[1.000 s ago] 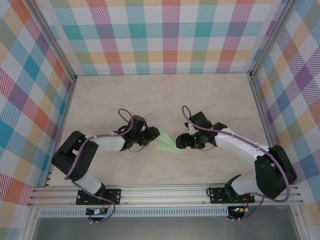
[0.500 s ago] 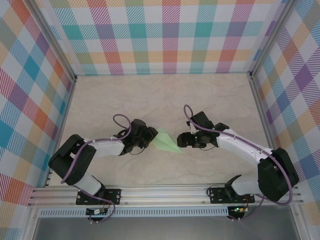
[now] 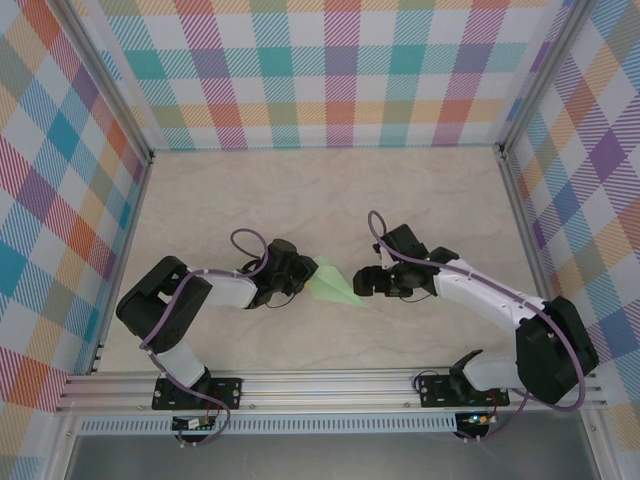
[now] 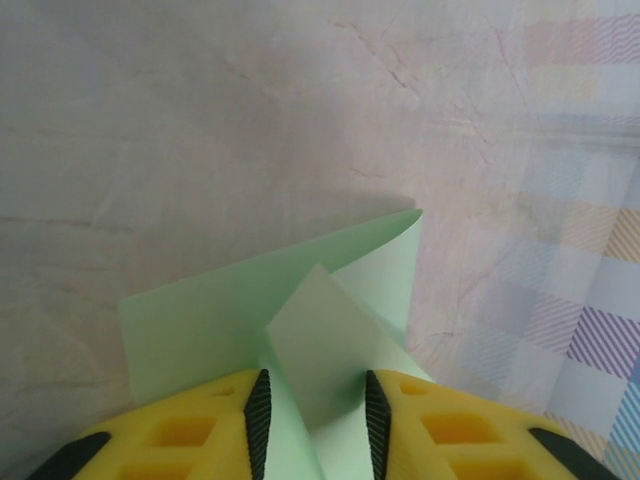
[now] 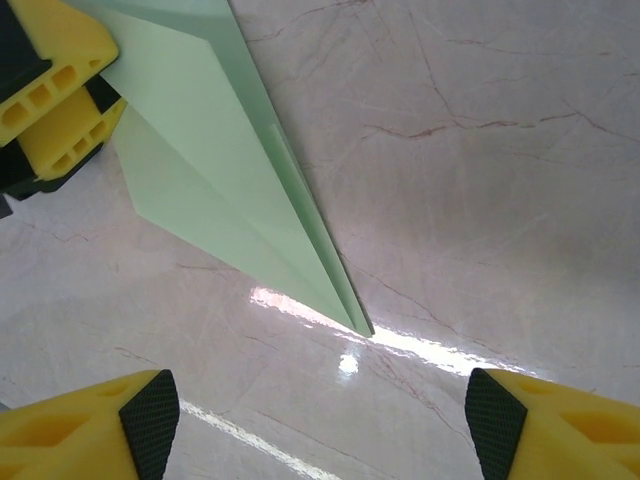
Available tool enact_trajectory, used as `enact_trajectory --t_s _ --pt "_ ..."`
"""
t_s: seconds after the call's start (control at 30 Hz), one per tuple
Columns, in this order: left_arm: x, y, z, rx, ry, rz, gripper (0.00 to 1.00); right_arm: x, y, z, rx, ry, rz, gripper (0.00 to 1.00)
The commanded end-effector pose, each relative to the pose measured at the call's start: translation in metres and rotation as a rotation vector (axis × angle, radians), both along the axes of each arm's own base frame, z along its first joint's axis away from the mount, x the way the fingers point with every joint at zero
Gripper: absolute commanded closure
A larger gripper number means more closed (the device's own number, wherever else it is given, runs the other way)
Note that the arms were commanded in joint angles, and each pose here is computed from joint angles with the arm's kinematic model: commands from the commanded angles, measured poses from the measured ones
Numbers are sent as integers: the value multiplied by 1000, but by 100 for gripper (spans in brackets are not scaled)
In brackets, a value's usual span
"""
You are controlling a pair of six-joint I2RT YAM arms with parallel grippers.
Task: Fold a paper plane with a square sheet of paper (fold left side to right side)
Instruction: Turn over the paper at the center of the table.
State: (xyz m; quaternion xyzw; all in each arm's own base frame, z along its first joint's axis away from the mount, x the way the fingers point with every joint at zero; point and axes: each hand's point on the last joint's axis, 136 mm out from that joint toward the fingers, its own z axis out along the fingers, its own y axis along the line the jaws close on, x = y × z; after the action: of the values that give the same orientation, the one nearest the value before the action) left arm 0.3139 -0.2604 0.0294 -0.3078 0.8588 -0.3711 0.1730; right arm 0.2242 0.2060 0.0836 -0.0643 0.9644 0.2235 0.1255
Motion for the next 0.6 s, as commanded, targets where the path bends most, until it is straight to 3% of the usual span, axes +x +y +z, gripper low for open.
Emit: enact_trajectory --t_s 0.0,0.2,0.33,0.4,0.57 --pt "12 -14 12 -21 -75 -36 71 -4 2 7 82 5 -5 20" --pt "20 -22 32 -23 -163 -86 83 0 -6 18 213 9 -41 15" --pt "22 -21 53 -3 -236 -111 91 8 -11 37 404 -10 -57 7" --pt "23 -18 70 13 -289 -123 96 12 -12 50 512 -24 -43 0" --pt "23 -18 130 56 -456 -209 100 21 -17 76 652 -78 -4 0"
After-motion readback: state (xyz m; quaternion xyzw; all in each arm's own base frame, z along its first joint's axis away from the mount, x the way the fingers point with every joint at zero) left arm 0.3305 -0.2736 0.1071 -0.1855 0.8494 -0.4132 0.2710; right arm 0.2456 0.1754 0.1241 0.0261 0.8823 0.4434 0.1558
